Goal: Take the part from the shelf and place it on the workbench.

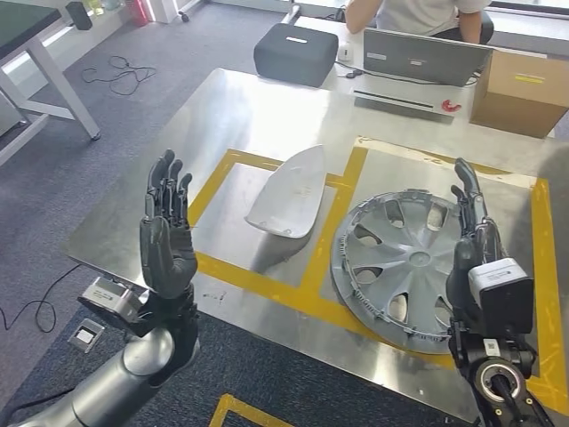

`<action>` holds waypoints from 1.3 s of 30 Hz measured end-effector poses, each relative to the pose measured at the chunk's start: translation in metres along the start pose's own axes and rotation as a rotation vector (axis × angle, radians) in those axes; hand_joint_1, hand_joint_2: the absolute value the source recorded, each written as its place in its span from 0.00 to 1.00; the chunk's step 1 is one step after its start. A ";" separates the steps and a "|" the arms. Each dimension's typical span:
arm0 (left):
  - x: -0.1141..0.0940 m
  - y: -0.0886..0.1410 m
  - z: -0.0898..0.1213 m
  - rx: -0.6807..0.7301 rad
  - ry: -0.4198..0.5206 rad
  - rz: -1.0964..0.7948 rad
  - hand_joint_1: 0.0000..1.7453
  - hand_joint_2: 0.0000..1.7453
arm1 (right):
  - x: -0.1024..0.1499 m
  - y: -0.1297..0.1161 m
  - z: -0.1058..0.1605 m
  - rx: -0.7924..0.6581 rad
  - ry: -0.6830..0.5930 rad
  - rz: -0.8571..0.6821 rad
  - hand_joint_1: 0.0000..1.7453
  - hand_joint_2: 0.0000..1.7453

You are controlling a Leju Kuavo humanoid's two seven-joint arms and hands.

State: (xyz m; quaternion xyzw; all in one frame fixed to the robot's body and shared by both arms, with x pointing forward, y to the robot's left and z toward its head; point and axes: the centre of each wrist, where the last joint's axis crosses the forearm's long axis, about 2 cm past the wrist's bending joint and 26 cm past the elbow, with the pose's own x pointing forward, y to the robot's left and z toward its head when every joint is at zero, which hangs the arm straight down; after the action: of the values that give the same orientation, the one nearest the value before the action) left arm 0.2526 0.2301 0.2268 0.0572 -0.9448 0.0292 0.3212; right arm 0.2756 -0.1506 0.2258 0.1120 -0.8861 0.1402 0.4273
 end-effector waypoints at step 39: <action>0.001 0.002 0.020 -0.030 0.064 -0.063 0.00 0.00 | 0.017 0.007 0.038 -0.041 -0.048 -0.208 0.00 0.00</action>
State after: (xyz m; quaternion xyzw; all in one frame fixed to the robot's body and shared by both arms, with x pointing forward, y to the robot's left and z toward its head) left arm 0.2392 0.2300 0.2116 0.0809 -0.9321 0.0067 0.3529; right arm 0.2357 -0.1588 0.2154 0.1979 -0.8825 0.0743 0.4202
